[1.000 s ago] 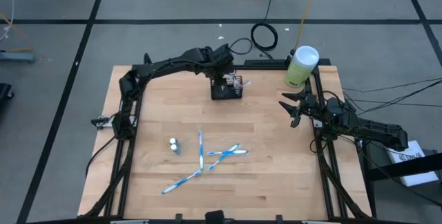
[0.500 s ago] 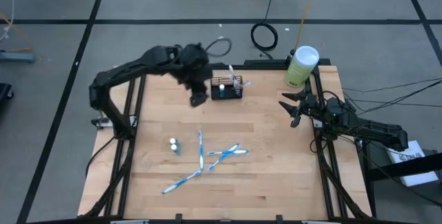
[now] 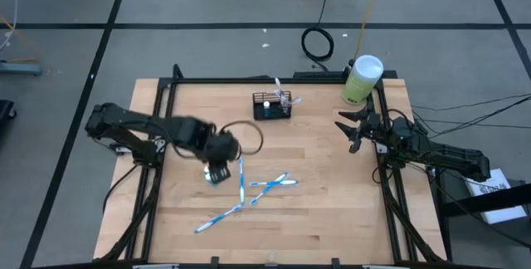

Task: Pick & Place toothbrushing station
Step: Put the blue mouthwash into the middle compartment of the wire organizer

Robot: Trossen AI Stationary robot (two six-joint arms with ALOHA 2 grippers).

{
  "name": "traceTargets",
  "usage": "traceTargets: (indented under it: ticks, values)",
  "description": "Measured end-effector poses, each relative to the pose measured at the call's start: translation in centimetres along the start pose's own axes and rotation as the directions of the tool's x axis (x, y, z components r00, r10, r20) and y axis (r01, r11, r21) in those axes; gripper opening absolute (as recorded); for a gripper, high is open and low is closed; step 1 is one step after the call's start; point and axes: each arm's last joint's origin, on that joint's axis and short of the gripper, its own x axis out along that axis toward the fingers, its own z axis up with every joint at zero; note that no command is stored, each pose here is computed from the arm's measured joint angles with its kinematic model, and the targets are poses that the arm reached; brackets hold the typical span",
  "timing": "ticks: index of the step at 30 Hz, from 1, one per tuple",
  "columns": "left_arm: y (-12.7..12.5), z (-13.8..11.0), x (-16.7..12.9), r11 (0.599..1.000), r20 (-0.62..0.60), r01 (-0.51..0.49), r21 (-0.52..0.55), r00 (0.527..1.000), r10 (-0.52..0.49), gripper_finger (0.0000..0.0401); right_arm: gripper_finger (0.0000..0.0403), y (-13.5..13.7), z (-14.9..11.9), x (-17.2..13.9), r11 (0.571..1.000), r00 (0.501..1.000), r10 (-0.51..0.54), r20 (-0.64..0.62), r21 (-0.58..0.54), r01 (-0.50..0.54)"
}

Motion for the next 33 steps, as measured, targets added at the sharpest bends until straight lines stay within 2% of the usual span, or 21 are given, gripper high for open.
traceTargets:
  ticks: [4,7,11,17,20,23,25,27,30,33]
  values:
    - [-1.1,-2.4,2.8,0.992,-0.087,-0.056,-0.112,0.995,0.046,0.0182,0.0171,0.0,0.0,0.0,1.000,1.000,0.000,0.000,0.000,0.000]
    - [-1.4,-3.7,4.1,0.969,-0.113,-0.121,-0.216,0.989,0.098,0.0182,0.0171,0.0,0.0,0.0,1.000,1.000,0.000,0.000,0.000,0.000]
    - [-1.7,-4.8,4.9,0.936,-0.109,-0.173,-0.308,0.983,0.146,0.0182,0.0171,0.0,0.0,0.0,1.000,1.000,0.000,0.000,0.000,0.000]
    - [-2.3,-5.3,5.1,0.882,-0.097,-0.169,-0.441,0.985,0.141,0.0182,0.0171,0.0,0.0,0.0,1.000,1.000,0.000,0.000,0.000,0.000]
    - [-2.2,-5.3,5.1,0.803,-0.099,-0.173,-0.570,0.985,0.142,0.0182,0.0171,0.0,0.0,0.0,1.000,1.000,0.000,0.000,0.000,0.000]
    - [-2.1,-5.1,5.3,0.658,-0.142,-0.182,-0.731,0.983,0.114,0.0182,0.0171,0.0,0.0,0.0,1.000,1.000,0.000,0.000,0.000,0.000]
    - [-2.1,-5.0,5.4,0.585,-0.177,-0.192,-0.788,0.981,0.083,0.0182,0.0171,0.0,0.0,0.0,1.000,1.000,0.000,0.000,0.000,0.000]
    - [-2.3,-4.9,5.7,0.550,-0.172,-0.184,-0.814,0.982,0.074,0.0182,0.0171,0.0,0.0,0.0,1.000,1.000,0.000,0.000,0.000,0.000]
    - [-2.5,-4.7,6.1,0.534,-0.170,-0.185,-0.825,0.982,0.078,0.0182,0.0171,0.0,0.0,0.0,1.000,1.000,0.000,0.000,0.000,0.000]
    - [-2.5,-4.5,6.6,0.495,-0.189,-0.212,-0.842,0.977,0.096,0.0182,0.0171,0.0,0.0,0.0,1.000,1.000,0.000,0.000,0.000,0.000]
